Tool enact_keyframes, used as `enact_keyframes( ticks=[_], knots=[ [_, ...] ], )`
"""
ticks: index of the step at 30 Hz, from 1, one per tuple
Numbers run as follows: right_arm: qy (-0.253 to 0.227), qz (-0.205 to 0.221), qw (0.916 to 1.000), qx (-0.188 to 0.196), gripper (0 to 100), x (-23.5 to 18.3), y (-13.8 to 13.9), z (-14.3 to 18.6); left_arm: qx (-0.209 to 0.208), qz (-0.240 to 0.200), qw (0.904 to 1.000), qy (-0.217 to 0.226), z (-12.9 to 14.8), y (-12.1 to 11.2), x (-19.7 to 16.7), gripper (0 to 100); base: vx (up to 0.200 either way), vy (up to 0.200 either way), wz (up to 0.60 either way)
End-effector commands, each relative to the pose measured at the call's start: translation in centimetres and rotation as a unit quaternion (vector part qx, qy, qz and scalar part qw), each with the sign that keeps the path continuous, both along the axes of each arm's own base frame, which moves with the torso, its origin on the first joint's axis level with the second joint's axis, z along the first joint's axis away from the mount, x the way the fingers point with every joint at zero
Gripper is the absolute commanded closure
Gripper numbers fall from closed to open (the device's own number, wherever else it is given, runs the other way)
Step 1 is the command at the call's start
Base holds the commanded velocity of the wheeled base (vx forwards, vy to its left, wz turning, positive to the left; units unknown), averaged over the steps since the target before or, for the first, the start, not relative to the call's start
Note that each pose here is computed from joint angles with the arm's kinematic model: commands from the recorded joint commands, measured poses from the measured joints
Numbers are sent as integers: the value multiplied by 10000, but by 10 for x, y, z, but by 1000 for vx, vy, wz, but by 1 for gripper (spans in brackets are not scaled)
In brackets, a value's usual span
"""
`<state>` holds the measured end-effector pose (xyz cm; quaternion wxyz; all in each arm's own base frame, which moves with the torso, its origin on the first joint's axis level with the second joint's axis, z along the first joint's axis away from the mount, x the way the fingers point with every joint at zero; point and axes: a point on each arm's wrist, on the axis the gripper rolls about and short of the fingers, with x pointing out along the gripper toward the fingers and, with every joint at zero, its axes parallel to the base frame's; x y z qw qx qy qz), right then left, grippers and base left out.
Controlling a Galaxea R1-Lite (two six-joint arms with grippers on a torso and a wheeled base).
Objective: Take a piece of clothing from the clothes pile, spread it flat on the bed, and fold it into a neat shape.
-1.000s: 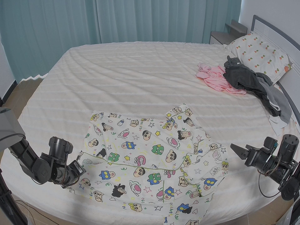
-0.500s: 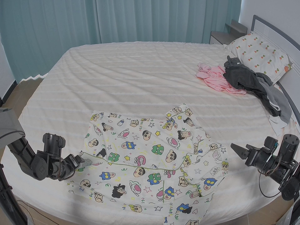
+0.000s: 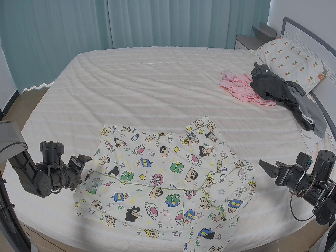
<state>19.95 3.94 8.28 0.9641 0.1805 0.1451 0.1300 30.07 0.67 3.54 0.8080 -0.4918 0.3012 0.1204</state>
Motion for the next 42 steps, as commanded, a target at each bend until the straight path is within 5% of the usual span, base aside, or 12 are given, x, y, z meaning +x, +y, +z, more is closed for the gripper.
enact_keyframes(
  ticks=[1,5,8,10,17,21,28,36,42],
  knots=[
    [89,-3,10000,-8,0,-3,-1,-3,-432,198,9988,-74,4,18,-8,0,0,0,0],
    [81,-3,10000,-7,0,-4,-1,-2,-921,-37,9957,74,1,20,-20,0,0,0,0],
    [87,-1,10000,-16,0,-3,-1,-3,-742,-61,9972,103,-3,23,-20,0,0,0,0],
    [87,6,10000,-16,0,-4,-1,-3,-32,86,10000,31,-8,36,-16,0,0,0,0],
    [109,6,9999,-20,0,-3,0,-3,210,148,9946,-1001,38,42,-14,0,0,0,0],
    [109,-1,9999,-20,0,-3,-1,-3,-227,-537,9867,-1515,75,20,-31,0,0,0,0],
    [107,8,9999,-27,0,-3,0,-3,-529,-1687,9806,-853,75,-36,-47,0,0,0,0],
    [105,10,9999,-34,0,-3,0,-3,128,-2130,9764,337,9,-80,-45,0,0,0,0],
    [105,2,9999,-34,0,-3,-1,-3,449,-2014,9748,846,-21,-82,-41,0,0,0,0]
  ],
)
